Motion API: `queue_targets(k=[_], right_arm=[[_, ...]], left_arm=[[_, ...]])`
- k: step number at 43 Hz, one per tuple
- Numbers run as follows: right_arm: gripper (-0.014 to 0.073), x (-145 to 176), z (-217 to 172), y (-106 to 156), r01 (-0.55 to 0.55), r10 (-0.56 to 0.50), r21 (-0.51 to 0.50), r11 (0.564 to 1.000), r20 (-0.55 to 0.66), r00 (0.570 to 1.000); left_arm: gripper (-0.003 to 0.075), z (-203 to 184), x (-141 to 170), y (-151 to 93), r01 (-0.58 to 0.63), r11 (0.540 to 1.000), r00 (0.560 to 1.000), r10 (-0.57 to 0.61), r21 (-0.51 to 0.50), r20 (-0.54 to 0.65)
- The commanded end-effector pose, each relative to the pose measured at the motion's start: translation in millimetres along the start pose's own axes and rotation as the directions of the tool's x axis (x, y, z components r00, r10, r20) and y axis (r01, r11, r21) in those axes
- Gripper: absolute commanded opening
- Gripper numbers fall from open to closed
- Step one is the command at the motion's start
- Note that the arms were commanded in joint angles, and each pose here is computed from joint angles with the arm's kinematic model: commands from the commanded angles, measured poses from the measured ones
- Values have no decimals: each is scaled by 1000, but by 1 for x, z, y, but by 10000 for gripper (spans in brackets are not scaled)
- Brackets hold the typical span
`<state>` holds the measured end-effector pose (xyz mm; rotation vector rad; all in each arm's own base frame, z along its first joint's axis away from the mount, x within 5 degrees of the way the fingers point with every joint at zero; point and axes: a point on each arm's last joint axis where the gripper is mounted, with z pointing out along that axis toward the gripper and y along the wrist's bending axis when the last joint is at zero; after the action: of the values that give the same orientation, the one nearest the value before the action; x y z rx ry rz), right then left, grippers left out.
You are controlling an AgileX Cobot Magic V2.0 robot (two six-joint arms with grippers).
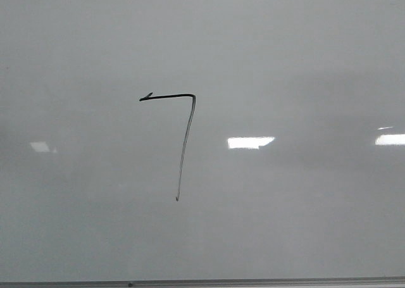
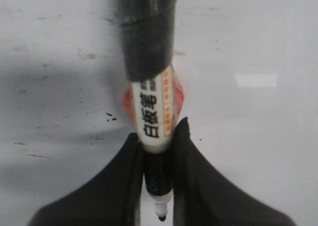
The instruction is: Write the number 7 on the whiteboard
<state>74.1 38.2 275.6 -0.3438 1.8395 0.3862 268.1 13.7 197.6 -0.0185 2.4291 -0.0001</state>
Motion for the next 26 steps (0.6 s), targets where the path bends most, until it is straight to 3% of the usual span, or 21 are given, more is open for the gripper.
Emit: queue_targets(k=[1, 9, 20, 26], right_arm=[[-69, -12, -2, -1, -23, 21, 22, 1000, 72, 997], [-69, -12, -2, -1, -23, 21, 22, 1000, 72, 997], [-69, -12, -2, -1, -23, 21, 22, 1000, 72, 997], [-69, -12, -2, -1, -23, 21, 22, 1000, 72, 997]], left_arm=[[54, -6, -20, 3, 15, 1000, 990, -11, -24, 138], [236, -6, -20, 3, -10, 1000, 991, 14, -29, 137], [309, -6, -20, 3, -10, 1000, 990, 14, -30, 139], [437, -11, -22, 3, -10, 1000, 988, 14, -29, 153]])
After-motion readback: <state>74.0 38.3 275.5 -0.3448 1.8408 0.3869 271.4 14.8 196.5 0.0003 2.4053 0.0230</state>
